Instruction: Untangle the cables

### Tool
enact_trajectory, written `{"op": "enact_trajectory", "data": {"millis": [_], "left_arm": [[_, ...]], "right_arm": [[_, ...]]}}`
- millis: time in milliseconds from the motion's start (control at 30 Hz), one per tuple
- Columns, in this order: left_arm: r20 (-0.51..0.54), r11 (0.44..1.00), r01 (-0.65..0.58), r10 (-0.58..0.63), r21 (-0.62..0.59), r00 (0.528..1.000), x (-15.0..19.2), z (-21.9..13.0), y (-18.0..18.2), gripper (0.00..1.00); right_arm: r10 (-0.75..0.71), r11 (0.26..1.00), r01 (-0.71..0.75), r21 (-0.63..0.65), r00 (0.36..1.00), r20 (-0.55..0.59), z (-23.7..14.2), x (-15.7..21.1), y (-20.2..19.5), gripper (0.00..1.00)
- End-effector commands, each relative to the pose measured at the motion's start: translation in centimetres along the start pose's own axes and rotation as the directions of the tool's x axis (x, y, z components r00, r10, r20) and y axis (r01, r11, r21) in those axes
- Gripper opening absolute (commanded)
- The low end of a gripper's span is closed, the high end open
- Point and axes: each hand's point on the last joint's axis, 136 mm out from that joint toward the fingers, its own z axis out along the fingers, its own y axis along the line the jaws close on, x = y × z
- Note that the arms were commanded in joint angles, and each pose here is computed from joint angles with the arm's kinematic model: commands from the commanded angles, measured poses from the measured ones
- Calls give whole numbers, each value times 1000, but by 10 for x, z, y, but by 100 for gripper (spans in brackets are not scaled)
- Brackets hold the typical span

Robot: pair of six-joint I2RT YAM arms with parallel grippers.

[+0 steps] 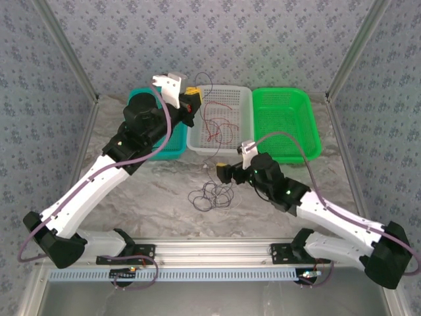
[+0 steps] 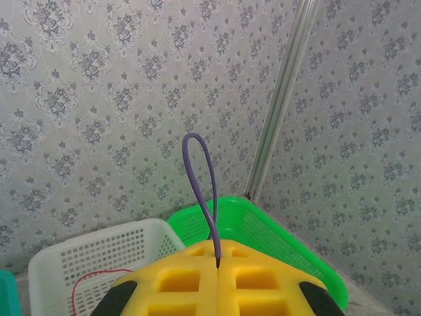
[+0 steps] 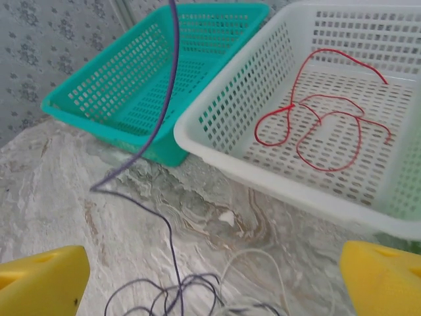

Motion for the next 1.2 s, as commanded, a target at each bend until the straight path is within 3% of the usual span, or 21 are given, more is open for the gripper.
{"op": "enact_trajectory", "data": {"millis": [0, 133, 200, 333, 400, 500, 533, 567, 667, 733, 833, 967, 1167], "left_arm": [[69, 998, 41, -44, 44, 997, -18, -2, -7, 5], [73, 997, 52, -55, 49, 996, -18, -4, -8, 5], [72, 997, 54, -58, 48, 996, -17, -4, -7, 5], [72, 998, 58, -59, 20, 996, -14, -7, -2, 5], [71, 998, 65, -65, 4, 995, -11, -8, 2, 5], [48, 995, 95, -94, -22, 994, -3, -7, 13, 9], [34, 993, 114, -113, -41, 993, 1, -6, 19, 17], [22, 989, 134, -132, -56, 991, 5, -6, 25, 25], [-18, 978, 180, -183, -104, 983, 18, -5, 45, 32], [-39, 970, 201, -208, -134, 977, 28, -6, 55, 54], [-85, 968, 193, -208, -158, 975, 44, -7, 62, 71], [-138, 970, 187, -208, -153, 968, 63, -7, 62, 80], [-226, 964, 246, -263, -101, 938, 105, -2, 52, 83]], "right_arm": [[-2, 996, 9, -92, 996, 86, 10, -33, 19, 100], [16, 997, -7, -81, 995, 100, 26, -40, 14, 97], [47, 993, -33, -113, 991, 125, 30, -48, 14, 89], [45, 989, -32, -145, 995, 91, 37, -52, 19, 42], [30, 989, -21, -143, 998, 64, 37, -50, 19, 24], [10, 993, -6, -120, 999, 35, 28, -53, 14, 5], [-2, 994, 6, -109, 999, 32, 22, -57, 12, 1], [-16, 995, 20, -101, 999, 36, 15, -64, 10, 1], [-64, 996, 66, -54, 997, 32, -12, -89, -1, 0], [-89, 996, 90, -21, 996, 29, -33, -110, -9, 0], [-114, 993, 112, 40, 993, 41, -64, -144, -22, 0], [-119, 989, 111, 93, 989, 85, -94, -182, -33, 0], [-108, 992, 95, 84, 980, 168, -114, -229, -29, 0]]}}
